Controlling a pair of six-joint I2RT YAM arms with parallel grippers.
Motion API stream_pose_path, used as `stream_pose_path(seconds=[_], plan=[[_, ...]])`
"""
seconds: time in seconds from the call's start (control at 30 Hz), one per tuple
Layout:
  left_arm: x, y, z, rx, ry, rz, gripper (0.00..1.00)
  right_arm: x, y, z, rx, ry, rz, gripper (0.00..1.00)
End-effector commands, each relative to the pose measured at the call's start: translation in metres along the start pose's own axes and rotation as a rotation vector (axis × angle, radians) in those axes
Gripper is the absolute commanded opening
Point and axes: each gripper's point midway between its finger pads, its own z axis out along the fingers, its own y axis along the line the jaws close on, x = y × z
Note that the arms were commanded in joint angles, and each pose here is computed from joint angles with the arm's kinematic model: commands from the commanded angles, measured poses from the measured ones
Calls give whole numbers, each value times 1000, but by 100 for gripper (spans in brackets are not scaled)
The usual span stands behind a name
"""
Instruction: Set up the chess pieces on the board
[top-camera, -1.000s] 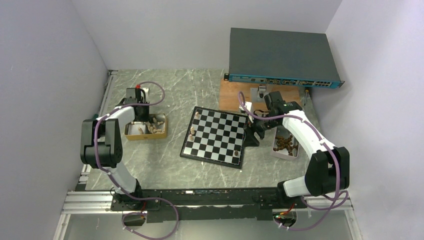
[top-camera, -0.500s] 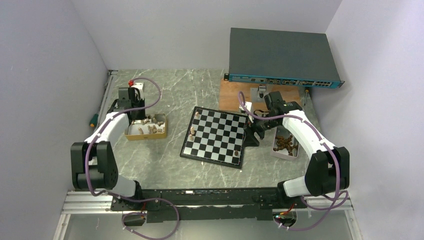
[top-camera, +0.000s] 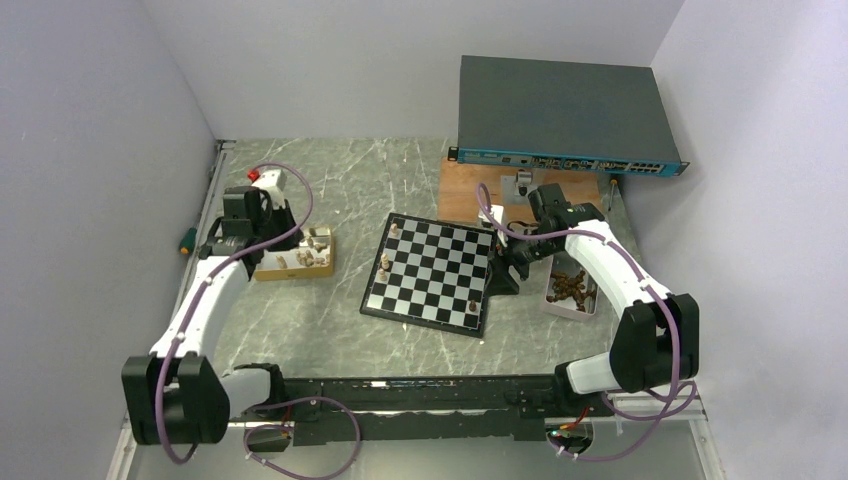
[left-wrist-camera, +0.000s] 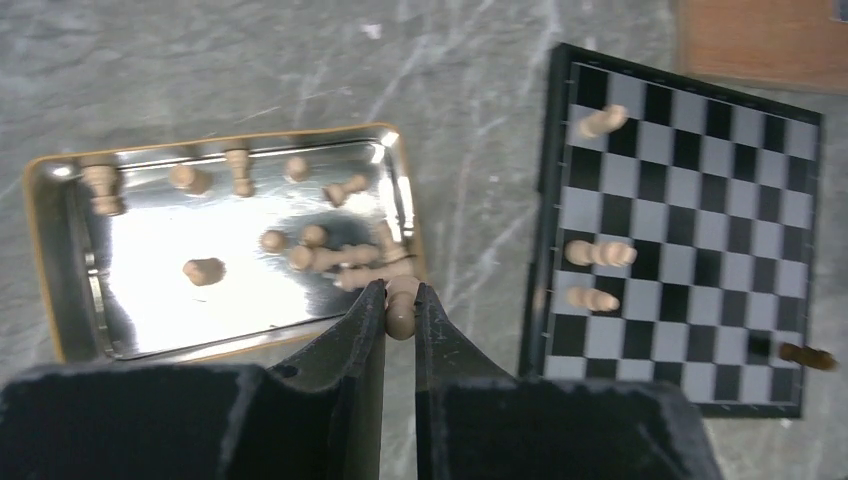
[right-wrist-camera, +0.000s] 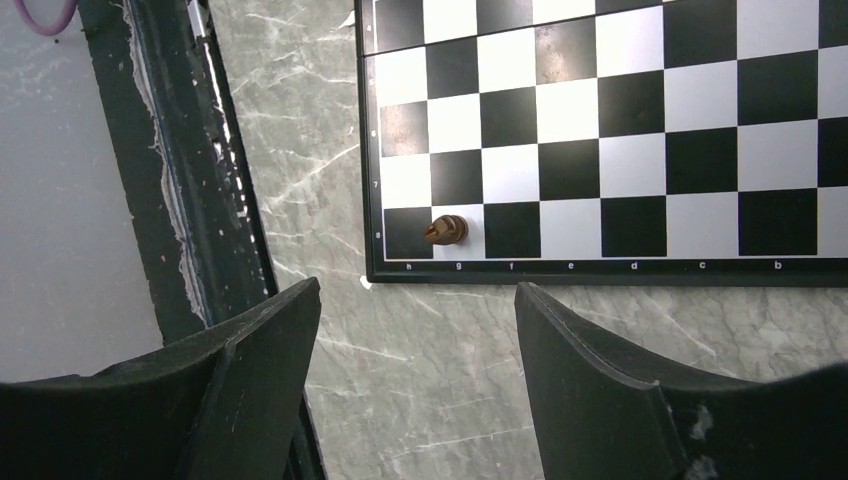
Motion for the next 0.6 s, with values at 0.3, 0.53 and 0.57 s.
stream_pose_path(seconds=[0.3,0.53,0.57], plan=[[44,-118,-33,283,80,-13,0,-18,3,-12,28,-63,-71,74],[76,-139,-32,269,134,6,0,-17,1,-17,66,-80,-63,74],[78,-140,-30,261,138,3,0,-15,1,-18,72,-83,-60,74]])
